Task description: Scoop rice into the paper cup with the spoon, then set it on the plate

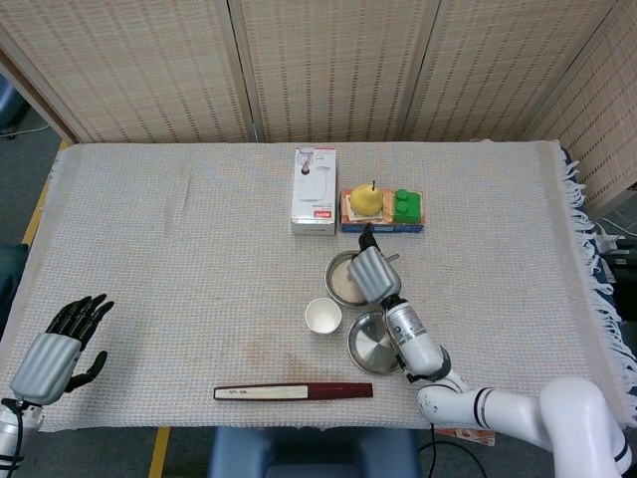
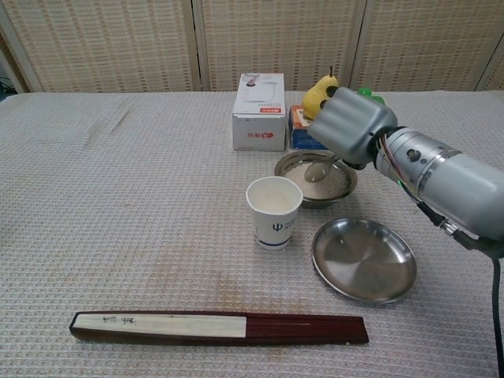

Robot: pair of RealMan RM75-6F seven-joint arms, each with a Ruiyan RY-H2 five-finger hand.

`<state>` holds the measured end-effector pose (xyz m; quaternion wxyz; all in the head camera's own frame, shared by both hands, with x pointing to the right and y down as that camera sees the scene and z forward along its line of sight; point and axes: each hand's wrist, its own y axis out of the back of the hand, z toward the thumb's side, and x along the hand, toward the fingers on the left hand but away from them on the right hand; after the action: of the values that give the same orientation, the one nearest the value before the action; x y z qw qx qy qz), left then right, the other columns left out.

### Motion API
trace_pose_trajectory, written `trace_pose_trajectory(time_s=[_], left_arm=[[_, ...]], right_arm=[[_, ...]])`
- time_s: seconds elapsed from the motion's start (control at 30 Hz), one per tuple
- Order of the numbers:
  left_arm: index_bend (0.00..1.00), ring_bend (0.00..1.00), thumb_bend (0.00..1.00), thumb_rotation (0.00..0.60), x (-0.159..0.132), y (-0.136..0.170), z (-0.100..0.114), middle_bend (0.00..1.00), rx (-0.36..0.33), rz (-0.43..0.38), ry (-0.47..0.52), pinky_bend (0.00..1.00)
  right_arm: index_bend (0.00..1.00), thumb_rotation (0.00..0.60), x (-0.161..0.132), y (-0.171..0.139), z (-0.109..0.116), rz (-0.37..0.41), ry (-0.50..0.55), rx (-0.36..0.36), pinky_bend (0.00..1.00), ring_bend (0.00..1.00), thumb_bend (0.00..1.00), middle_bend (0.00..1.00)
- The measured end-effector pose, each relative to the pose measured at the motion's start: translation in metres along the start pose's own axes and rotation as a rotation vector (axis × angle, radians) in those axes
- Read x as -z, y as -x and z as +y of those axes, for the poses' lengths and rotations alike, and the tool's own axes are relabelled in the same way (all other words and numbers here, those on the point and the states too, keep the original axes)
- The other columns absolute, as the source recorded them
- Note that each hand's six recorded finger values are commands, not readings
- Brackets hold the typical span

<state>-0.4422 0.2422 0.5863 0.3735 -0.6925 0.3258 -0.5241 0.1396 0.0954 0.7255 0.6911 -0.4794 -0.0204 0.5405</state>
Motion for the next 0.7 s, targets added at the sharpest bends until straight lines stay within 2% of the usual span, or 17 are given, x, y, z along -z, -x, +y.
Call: trace_pose_trajectory(time_s=[0.1,0.3,0.7], left_arm=[[0.0,0.0,0.45,0.6,0.001,-0.001,-0.001,0.0,0.003,0.002,0.0,0.11],[0.0,0.0,0.45,0.6,0.002,-0.002,-0.001,0.0,0.005,0.005,-0.002,0.1],[0.0,0.0,0.45,0.6,0.0,-0.001,-0.001,0.0,0.003,-0.003,-0.003,0.11]], right_arm=[[0.93,0.6,-0.006,0.0,-0.002,0.017,-0.019,-0.004,0.15,0.23,0.36,0.57],[0.93,0.6,-0.01,-0.001,-0.002,0.029,0.023,-0.009,0.15,0.23,0.36,0.57],[0.93,0.6,-0.011,-0.002,-0.005,0.024,0.22,-0.05,0.15,0.23,0.36,0.57]])
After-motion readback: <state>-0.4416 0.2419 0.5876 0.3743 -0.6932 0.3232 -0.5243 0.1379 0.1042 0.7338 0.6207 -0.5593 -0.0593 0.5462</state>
